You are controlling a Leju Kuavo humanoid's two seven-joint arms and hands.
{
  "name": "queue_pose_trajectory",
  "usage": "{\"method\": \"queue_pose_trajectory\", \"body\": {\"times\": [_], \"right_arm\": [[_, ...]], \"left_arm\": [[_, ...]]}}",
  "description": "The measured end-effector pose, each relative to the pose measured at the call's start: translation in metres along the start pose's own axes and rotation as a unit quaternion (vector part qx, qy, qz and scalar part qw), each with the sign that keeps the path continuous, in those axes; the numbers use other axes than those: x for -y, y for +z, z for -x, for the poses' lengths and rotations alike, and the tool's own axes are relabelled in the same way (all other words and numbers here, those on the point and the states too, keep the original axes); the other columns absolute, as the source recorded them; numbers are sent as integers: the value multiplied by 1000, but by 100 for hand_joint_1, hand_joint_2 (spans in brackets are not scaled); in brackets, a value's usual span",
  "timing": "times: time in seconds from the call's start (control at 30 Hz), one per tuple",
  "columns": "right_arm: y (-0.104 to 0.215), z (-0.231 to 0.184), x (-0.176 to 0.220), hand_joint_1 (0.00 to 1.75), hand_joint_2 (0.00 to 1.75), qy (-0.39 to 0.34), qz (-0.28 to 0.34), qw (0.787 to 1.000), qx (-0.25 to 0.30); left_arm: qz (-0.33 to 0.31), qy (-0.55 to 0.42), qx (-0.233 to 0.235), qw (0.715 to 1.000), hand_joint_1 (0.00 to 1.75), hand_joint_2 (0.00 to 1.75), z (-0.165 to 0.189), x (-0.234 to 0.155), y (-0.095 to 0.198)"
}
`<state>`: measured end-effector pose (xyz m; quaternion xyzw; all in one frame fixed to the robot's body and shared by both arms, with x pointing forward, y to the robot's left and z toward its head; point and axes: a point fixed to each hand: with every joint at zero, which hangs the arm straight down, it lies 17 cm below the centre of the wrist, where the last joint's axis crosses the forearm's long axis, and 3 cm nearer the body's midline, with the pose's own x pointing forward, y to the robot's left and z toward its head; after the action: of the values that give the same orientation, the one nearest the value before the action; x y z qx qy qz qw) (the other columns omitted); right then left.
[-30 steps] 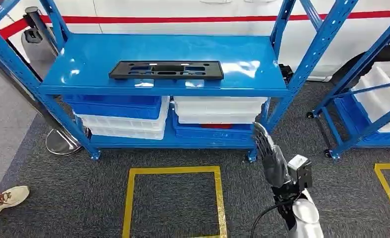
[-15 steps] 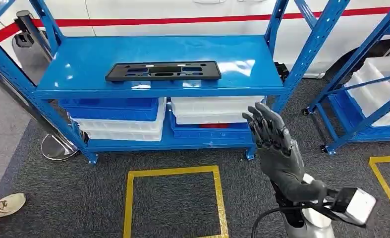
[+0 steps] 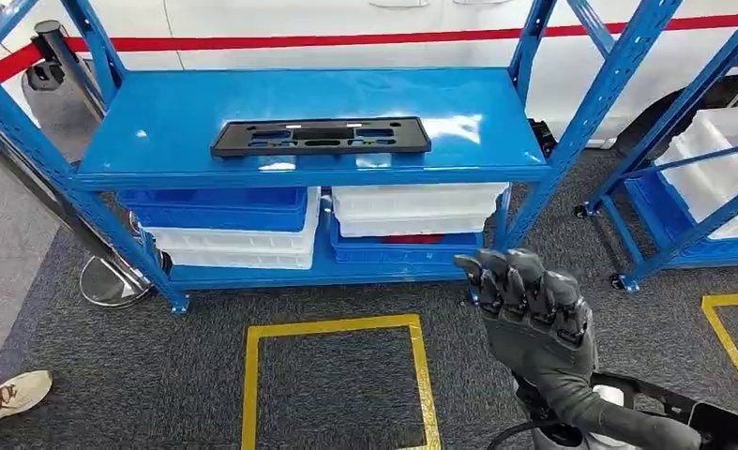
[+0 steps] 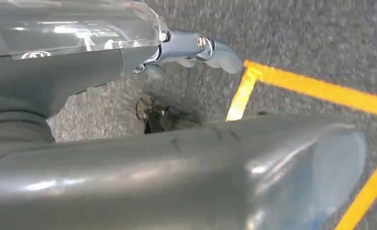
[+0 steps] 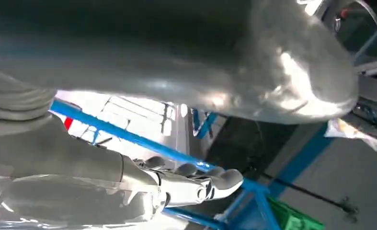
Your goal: Take the parts from the cabinet and place them on the table.
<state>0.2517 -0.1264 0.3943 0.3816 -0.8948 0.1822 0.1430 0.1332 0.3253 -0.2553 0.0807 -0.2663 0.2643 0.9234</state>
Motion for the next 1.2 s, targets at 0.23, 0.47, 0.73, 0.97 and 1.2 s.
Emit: {"method": "queue_pose_trajectory", "body": {"times": [0.23, 0.47, 0.73, 0.97, 1.2], "right_arm": [[12, 10, 0, 0, 0, 3, -4, 1000, -29], [21, 54, 3, 0, 0, 19, 10, 994, -109], [32, 98, 13, 0, 0, 19, 43, 987, -153], [37, 103, 12, 0, 0, 12, 50, 986, -156], [42, 105, 10, 0, 0, 8, 53, 986, -159]], "left_arm": [[-1, 3, 0, 1000, 0, 0, 0, -1, 0], [5, 2, -3, 1000, 0, 0, 3, 5, 1], [4, 0, -4, 1000, 0, 0, 3, 4, 1], [3, -1, -5, 1000, 0, 0, 5, 3, 2], [2, 0, -11, 1000, 0, 0, 8, 2, 2]]}}
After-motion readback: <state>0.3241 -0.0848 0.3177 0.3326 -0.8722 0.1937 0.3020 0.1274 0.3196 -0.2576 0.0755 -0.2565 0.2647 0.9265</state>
